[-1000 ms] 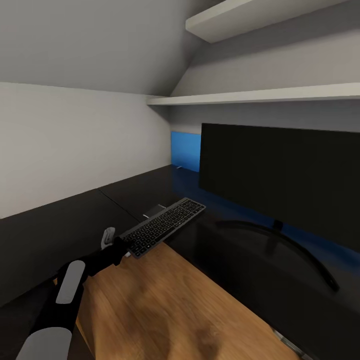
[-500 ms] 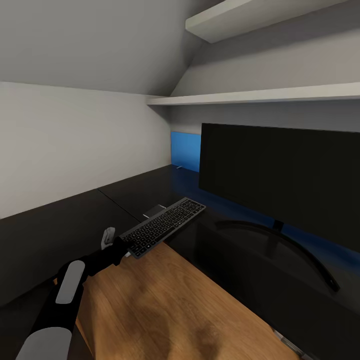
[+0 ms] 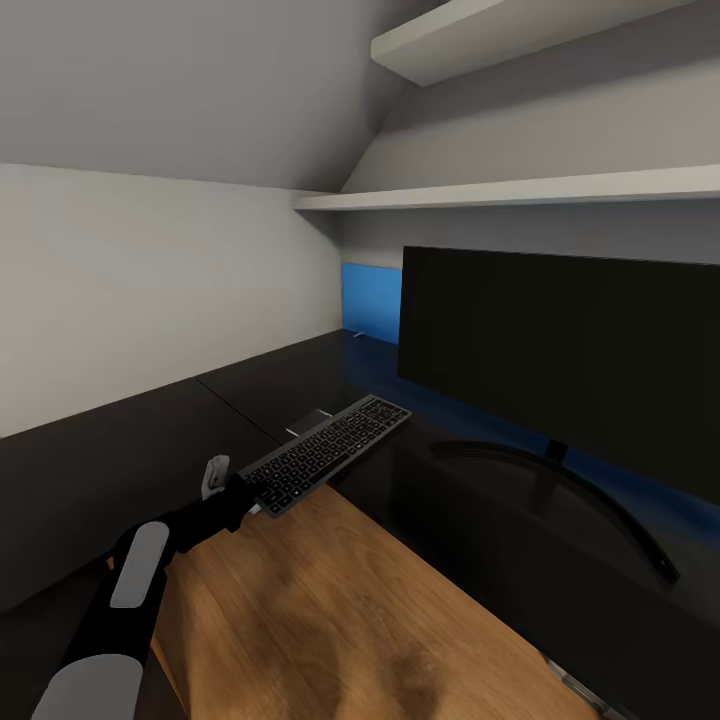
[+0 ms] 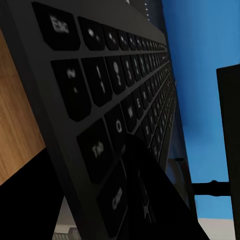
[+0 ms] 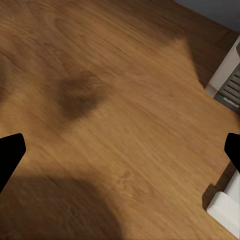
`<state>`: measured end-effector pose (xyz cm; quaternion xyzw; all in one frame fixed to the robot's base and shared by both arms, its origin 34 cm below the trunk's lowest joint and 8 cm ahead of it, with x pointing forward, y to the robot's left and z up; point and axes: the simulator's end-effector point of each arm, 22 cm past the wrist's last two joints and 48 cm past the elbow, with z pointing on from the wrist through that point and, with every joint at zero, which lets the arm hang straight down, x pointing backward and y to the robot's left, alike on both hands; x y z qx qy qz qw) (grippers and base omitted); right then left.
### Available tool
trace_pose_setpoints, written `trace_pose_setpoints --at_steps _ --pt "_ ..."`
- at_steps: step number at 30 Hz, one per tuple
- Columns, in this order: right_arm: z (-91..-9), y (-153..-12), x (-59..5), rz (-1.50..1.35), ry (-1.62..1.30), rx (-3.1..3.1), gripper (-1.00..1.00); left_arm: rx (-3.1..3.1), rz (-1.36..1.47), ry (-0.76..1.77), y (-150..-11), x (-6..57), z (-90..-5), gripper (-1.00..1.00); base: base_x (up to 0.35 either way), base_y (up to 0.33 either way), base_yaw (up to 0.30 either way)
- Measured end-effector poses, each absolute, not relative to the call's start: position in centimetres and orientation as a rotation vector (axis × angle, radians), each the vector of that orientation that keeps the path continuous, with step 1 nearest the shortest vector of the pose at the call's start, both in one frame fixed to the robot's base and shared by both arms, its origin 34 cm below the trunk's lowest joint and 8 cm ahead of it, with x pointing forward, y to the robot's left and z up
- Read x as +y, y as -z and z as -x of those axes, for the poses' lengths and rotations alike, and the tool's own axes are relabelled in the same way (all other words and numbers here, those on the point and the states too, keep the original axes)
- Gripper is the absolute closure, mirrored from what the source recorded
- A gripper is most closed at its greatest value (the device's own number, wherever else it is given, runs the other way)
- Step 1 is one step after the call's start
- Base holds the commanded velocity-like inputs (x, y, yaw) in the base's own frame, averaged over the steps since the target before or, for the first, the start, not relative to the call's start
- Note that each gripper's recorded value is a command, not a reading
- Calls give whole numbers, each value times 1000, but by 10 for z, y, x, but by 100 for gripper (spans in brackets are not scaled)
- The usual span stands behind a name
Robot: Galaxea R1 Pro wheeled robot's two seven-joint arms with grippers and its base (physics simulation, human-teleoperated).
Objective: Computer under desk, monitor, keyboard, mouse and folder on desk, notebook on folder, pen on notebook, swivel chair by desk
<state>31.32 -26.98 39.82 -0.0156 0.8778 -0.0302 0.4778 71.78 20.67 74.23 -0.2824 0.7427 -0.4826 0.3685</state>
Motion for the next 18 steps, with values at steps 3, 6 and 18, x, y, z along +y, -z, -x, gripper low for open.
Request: trace_pose_setpoints --at_steps 3,6,18 --pt "-313 -398 -269 38 73 2144 -100 1907 724 1238 -742 207 -718 100 0 0 0" --pt "-313 -398 -269 38 73 2144 -100 1908 723 1237 -743 207 -718 100 0 0 0" --pt "-316 -412 -268 36 71 2144 -100 1924 716 1212 -753 208 -720 100 0 0 0"
